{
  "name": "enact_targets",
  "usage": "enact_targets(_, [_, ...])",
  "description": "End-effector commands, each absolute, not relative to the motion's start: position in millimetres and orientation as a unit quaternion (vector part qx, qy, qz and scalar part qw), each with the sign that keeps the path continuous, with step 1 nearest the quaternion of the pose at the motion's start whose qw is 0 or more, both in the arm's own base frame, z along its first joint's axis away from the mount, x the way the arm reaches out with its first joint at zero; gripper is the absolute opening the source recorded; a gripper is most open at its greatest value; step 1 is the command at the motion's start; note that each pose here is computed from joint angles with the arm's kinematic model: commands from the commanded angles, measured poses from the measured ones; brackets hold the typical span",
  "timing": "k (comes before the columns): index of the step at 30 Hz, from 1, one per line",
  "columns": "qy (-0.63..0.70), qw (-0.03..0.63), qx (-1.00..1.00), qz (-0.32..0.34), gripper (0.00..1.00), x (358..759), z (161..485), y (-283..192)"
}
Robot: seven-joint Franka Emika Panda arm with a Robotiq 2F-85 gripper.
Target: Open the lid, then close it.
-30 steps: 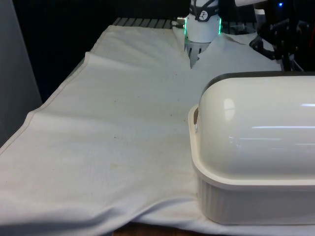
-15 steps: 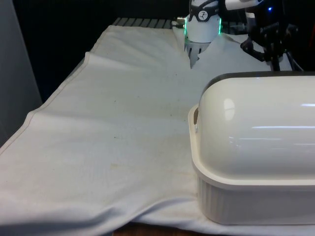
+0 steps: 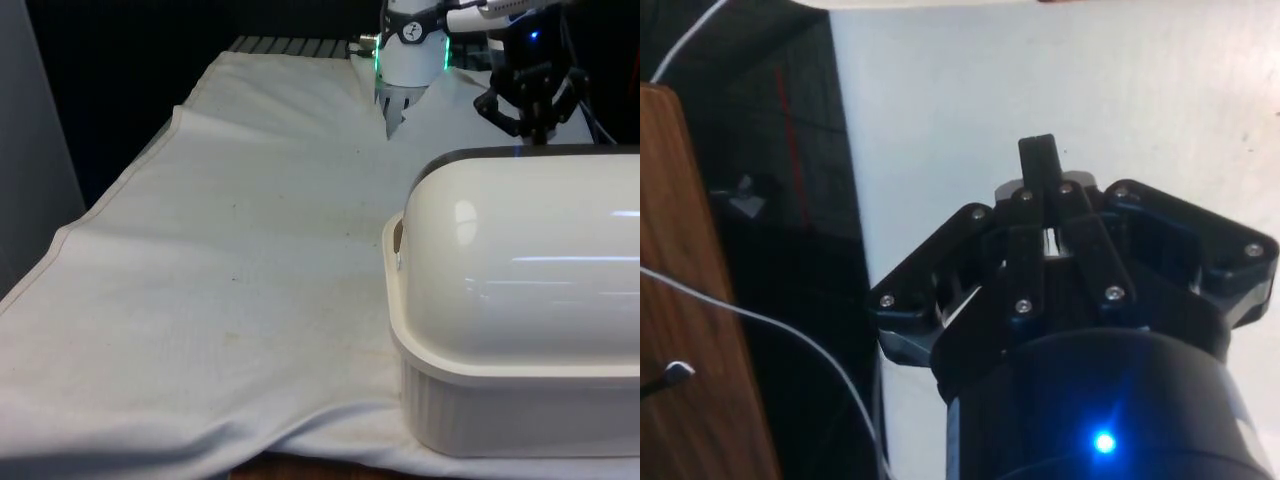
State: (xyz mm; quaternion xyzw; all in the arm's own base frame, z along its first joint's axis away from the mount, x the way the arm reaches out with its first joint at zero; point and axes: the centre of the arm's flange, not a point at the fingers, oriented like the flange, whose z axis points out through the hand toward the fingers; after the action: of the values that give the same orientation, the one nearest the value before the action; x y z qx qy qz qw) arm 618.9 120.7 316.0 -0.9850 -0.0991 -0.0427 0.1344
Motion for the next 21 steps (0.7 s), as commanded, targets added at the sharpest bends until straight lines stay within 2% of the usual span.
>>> enact_targets(1, [-0.095,0.124,-0.987,-0.044,0.0,618,315,118])
enact_targets(21, [-0.065,0.07,-0.995,-0.037,0.0,620,310,108])
